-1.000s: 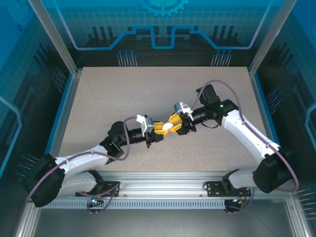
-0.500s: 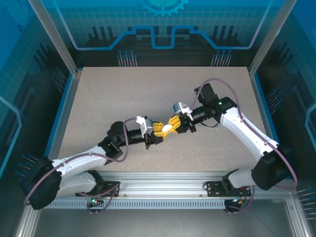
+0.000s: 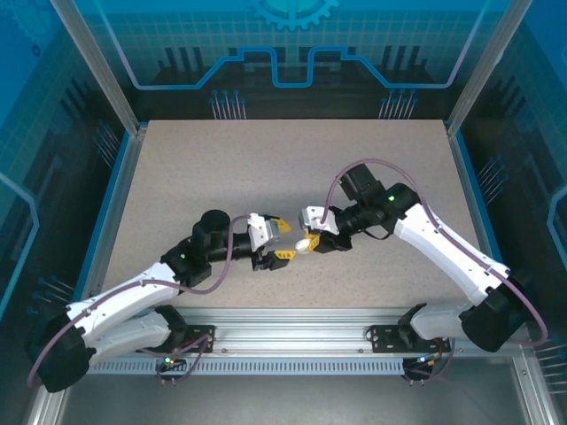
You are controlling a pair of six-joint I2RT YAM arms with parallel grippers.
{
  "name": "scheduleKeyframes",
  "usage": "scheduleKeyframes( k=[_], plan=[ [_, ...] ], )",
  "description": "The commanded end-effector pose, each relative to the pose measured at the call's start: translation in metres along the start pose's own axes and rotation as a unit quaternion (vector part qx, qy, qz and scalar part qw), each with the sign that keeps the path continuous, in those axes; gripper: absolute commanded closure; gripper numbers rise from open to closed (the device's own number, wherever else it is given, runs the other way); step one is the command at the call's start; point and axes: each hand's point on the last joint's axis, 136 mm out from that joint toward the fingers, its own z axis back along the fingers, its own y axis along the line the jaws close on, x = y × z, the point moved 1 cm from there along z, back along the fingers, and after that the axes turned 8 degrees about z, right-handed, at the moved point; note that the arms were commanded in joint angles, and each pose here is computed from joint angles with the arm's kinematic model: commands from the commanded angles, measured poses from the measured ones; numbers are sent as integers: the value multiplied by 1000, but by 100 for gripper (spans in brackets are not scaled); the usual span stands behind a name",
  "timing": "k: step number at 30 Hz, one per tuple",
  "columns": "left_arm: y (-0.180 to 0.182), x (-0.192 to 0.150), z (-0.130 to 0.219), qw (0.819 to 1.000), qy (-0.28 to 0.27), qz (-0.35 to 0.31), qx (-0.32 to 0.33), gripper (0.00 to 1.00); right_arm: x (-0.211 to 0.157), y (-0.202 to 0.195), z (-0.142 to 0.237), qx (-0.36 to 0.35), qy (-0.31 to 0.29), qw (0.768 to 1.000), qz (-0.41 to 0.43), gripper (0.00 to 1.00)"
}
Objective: Insert wireless bluetooth earbuds into charging case
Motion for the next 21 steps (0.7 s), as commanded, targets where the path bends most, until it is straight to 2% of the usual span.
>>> scheduleKeyframes(
  k=[1,7,21],
  plan=[
    [-9,-13,3,999,43,-21,-24,37,-1,0,6,-21,38,999,5,88],
    [-14,-16,2,997,55,-33,-36,42,10,5,3,-26,38,998,34,88],
    [-19,-11,-3,998,36,-29,-48,44,27,13,-8,-20,14,998,59,88]
  ],
)
